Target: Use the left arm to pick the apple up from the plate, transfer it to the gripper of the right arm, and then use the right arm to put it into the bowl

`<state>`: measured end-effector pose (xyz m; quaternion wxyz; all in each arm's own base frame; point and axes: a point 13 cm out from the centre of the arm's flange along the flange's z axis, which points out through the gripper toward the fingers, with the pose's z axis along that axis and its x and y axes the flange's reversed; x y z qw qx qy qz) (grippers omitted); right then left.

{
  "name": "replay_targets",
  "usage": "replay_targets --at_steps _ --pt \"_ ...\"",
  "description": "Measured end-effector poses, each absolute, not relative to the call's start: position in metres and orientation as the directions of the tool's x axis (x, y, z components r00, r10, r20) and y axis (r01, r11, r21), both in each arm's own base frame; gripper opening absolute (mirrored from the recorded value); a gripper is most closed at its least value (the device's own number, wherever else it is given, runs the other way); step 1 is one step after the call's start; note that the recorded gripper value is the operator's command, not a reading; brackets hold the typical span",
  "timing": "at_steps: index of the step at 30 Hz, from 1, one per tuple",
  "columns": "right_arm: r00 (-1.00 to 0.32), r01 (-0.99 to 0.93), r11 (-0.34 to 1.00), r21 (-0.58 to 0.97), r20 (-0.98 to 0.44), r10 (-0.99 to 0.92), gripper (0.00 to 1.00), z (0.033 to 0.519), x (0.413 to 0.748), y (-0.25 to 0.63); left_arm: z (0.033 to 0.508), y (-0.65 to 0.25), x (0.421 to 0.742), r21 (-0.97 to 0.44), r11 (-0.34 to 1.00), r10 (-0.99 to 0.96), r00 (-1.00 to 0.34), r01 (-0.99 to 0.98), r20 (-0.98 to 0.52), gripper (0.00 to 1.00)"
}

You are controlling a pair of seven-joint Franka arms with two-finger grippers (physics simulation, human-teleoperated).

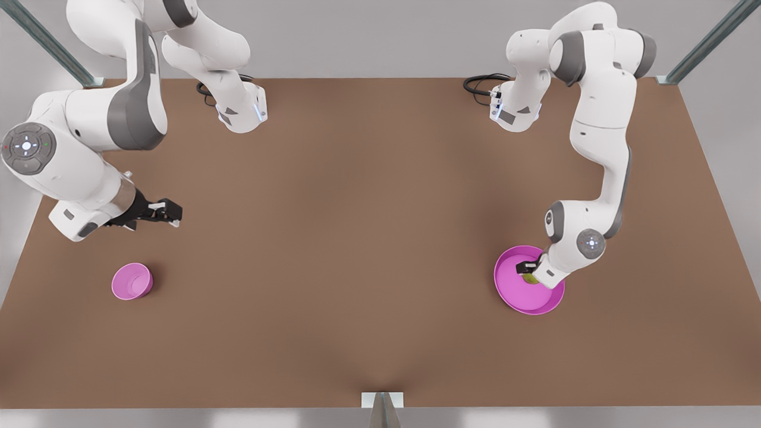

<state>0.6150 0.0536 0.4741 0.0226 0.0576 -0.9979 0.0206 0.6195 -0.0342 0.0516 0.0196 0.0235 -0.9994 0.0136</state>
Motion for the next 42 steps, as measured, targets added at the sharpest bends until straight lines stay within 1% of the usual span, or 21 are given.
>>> replay_targets --at_steps 3,4,6,9,16,17,18,20,22,25,26,29,30,31,32,34,36,39,42 --pt "-0.991 -0.132 0.991 -0.038 0.044 -0.130 1.00 0.475 0.615 0.061 0.047 -0.034 0.619 -0.025 0.998 -0.052 -0.998 -0.053 0.038 1.00" --pt "-0.990 -0.133 0.990 -0.039 0.043 -0.131 1.00 0.476 0.615 0.061 0.046 -0.034 0.619 -0.025 0.998 -0.053 -0.998 -0.054 0.036 0.98" --pt "-0.990 -0.135 0.990 -0.039 0.043 -0.133 1.00 0.476 0.615 0.061 0.045 -0.034 0.620 -0.025 0.998 -0.056 -0.998 -0.057 0.035 0.85" --pt "-0.990 -0.137 0.990 -0.039 0.043 -0.135 1.00 0.476 0.615 0.061 0.044 -0.034 0.620 -0.024 0.998 -0.059 -0.998 -0.060 0.032 0.76" --pt "-0.989 -0.141 0.989 -0.038 0.043 -0.140 1.00 0.476 0.615 0.061 0.036 -0.034 0.621 -0.021 0.997 -0.068 -0.997 -0.069 0.025 0.75" --pt "-0.989 -0.142 0.989 -0.038 0.043 -0.141 1.00 0.476 0.615 0.061 0.039 -0.036 0.623 -0.022 0.997 -0.067 -0.998 -0.068 0.018 0.73" --pt "-0.989 -0.144 0.989 -0.038 0.042 -0.142 1.00 0.476 0.615 0.062 0.048 -0.037 0.627 -0.023 0.997 -0.067 -0.998 -0.067 0.004 0.70" --pt "-0.989 -0.145 0.989 -0.038 0.043 -0.144 1.00 0.476 0.615 0.062 0.082 -0.039 0.640 -0.029 0.997 -0.066 -0.997 -0.065 -0.037 0.67" --pt "-0.989 -0.146 0.989 -0.038 0.042 -0.144 1.00 0.476 0.615 0.062 0.138 -0.056 0.661 -0.048 0.998 -0.047 -0.994 -0.042 -0.099 0.68" --pt "-0.988 -0.147 0.988 -0.037 0.042 -0.145 1.00 0.476 0.615 0.062 0.221 -0.138 0.687 -0.112 0.992 0.043 -0.982 0.064 -0.183 0.68" --pt "-0.988 -0.147 0.988 -0.037 0.043 -0.146 1.00 0.476 0.615 0.062 0.240 -0.167 0.693 -0.135 0.986 0.071 -0.977 0.100 -0.203 0.68" --pt "-0.988 -0.148 0.988 -0.037 0.043 -0.146 1.00 0.476 0.615 0.062 0.259 -0.239 0.703 -0.234 0.957 0.124 -0.968 0.175 -0.216 0.69" --pt "-0.988 -0.148 0.988 -0.037 0.043 -0.146 1.00 0.476 0.615 0.062 0.265 -0.259 0.712 -0.294 0.937 0.124 -0.967 0.189 -0.224 0.69" --pt "-0.988 -0.148 0.988 -0.037 0.043 -0.146 1.00 0.476 0.615 0.062 0.270 -0.285 0.713 -0.373 0.906 0.124 -0.967 0.202 -0.222 0.69" --pt "-0.988 -0.148 0.988 -0.037 0.043 -0.147 1.00 0.476 0.615 0.062 0.274 -0.320 0.708 -0.463 0.858 0.136 -0.967 0.223 -0.214 0.69" --pt "-0.988 -0.149 0.988 -0.037 0.043 -0.147 1.00 0.476 0.615 0.062 0.274 -0.374 0.703 -0.636 0.735 0.136 -0.971 0.234 -0.199 0.69" --pt "-0.988 -0.150 0.988 -0.037 0.043 -0.148 1.00 0.476 0.615 0.063 0.272 -0.420 0.704 -0.774 0.585 0.132 -0.971 0.241 -0.202 0.69" --pt "-0.987 -0.157 0.987 -0.036 0.042 -0.156 1.00 0.477 0.614 0.067 0.269 -0.469 0.710 -0.864 0.404 0.122 -0.954 0.299 -0.274 0.69" --pt "-0.986 -0.163 0.986 -0.035 0.041 -0.161 1.00 0.478 0.614 0.070 0.267 -0.521 0.703 -0.861 0.290 0.116 -0.908 0.418 -0.402 0.69"
